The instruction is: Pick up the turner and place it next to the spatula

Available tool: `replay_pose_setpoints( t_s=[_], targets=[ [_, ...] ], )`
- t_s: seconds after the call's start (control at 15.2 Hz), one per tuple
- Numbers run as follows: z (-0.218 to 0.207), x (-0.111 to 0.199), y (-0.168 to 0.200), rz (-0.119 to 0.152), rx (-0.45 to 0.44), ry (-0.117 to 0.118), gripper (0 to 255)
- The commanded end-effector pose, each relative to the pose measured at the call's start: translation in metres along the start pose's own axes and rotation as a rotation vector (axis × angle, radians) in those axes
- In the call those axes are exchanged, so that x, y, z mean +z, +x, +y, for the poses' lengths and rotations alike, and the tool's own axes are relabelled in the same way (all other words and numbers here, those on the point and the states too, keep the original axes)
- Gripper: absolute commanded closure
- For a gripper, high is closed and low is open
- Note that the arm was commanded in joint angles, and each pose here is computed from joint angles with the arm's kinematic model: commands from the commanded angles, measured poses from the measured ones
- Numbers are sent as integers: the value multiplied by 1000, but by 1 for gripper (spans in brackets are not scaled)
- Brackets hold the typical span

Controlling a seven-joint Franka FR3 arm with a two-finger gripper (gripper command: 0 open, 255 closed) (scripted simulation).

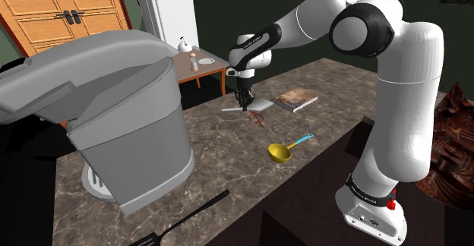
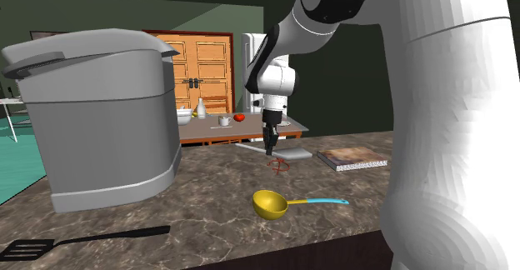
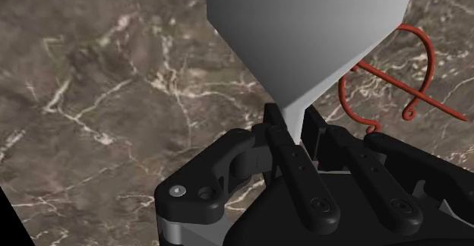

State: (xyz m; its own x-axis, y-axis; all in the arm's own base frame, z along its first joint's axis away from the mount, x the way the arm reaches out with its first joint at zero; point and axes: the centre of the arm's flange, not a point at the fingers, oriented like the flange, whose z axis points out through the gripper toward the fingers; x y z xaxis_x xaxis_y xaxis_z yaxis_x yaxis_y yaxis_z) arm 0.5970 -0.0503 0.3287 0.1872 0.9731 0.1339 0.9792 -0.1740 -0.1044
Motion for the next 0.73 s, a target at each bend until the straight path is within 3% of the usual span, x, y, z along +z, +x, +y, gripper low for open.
replay_pose_setpoints(
  t_s=[0.0,0.66],
  targets=[
    [0,0,0,0,0,0,255],
    [-5,-47,6,0,0,0,255]
  ],
)
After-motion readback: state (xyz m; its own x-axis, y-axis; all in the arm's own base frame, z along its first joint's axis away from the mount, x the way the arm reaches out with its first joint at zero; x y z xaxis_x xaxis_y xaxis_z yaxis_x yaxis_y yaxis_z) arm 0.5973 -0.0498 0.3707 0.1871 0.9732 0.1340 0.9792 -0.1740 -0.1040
